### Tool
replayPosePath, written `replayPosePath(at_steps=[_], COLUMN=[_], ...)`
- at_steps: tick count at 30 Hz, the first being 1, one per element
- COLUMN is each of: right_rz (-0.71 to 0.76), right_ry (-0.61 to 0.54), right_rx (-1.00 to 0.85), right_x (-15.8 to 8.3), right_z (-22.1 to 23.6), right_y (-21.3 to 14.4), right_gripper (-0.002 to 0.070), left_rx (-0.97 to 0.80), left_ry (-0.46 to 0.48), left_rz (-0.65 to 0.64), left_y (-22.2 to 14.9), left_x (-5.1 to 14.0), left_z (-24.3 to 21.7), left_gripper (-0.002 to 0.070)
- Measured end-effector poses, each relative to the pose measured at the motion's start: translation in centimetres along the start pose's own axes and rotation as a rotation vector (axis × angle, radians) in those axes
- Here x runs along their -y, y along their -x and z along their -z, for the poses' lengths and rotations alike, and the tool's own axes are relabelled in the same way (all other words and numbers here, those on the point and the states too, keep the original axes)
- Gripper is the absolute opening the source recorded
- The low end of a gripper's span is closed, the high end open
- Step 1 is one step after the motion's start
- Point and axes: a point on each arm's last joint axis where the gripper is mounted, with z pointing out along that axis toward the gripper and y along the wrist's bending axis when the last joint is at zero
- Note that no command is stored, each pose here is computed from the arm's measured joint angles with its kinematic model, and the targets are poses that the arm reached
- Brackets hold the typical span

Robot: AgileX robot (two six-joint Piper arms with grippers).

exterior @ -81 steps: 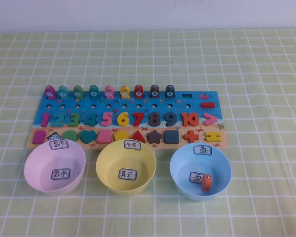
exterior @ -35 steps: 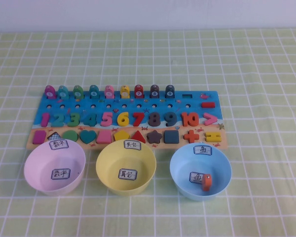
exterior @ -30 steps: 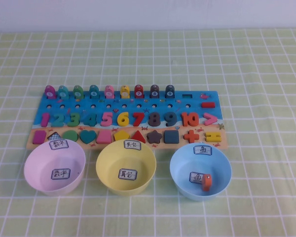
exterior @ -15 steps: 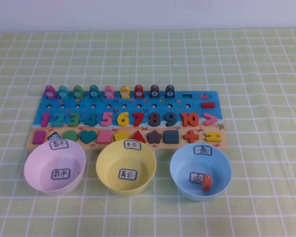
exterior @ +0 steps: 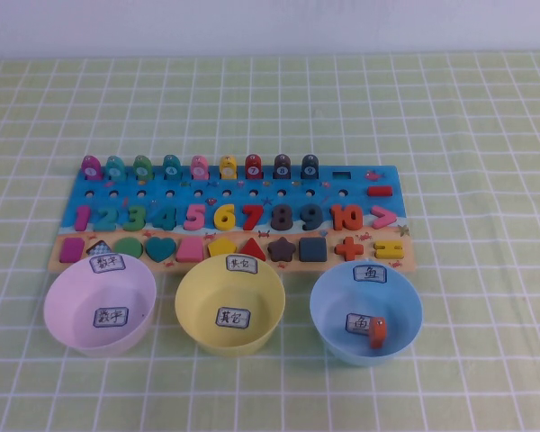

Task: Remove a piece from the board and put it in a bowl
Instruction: Pick up the "number 9"

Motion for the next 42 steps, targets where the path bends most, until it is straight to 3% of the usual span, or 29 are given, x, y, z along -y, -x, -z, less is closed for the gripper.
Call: replayPosePath(at_steps=[5, 11, 20, 27, 31, 37, 42], right_rz=[0.064, 0.206, 0.336, 0.479, 0.492, 0.47, 0.466], right_ry=[-0.06, -0.069, -0.031, 0.01, 0.074, 0.143, 0.153], right_rx=[-0.002, 0.013, -0.057, -0.117, -0.139, -0.173, -0.223], right_x=[0.3, -2.4, -7.2, -10.6, -11.7, -12.6, -12.7], right_z=[-0.4, -1.7, -9.2, -16.4, -19.6, -23.2, -25.7], right_y=[4.6, 9.5, 15.8, 18.5, 19.2, 19.4, 18.7], right_gripper=[-0.0017, -0.0017, -0.0017, -0.0006, 0.0086, 0.0378, 0.043], left_rx=[0.0, 0.0, 0.0, 0.0, 0.0, 0.0, 0.0], left_ry=[0.0, 0.0, 0.0, 0.0, 0.0, 0.0, 0.0], left_rz=[0.0, 0.0, 0.0, 0.0, 0.0, 0.0, 0.0], left_y=[0.0, 0.0, 0.0, 0.0, 0.0, 0.0, 0.0], left_x=[0.0, 0.0, 0.0, 0.0, 0.0, 0.0, 0.0], left_z=[0.0, 0.0, 0.0, 0.0, 0.0, 0.0, 0.0], left_gripper=[-0.0005, -0.0005, -0.0005, -0.0005, -0.0005, -0.0005, -0.0005])
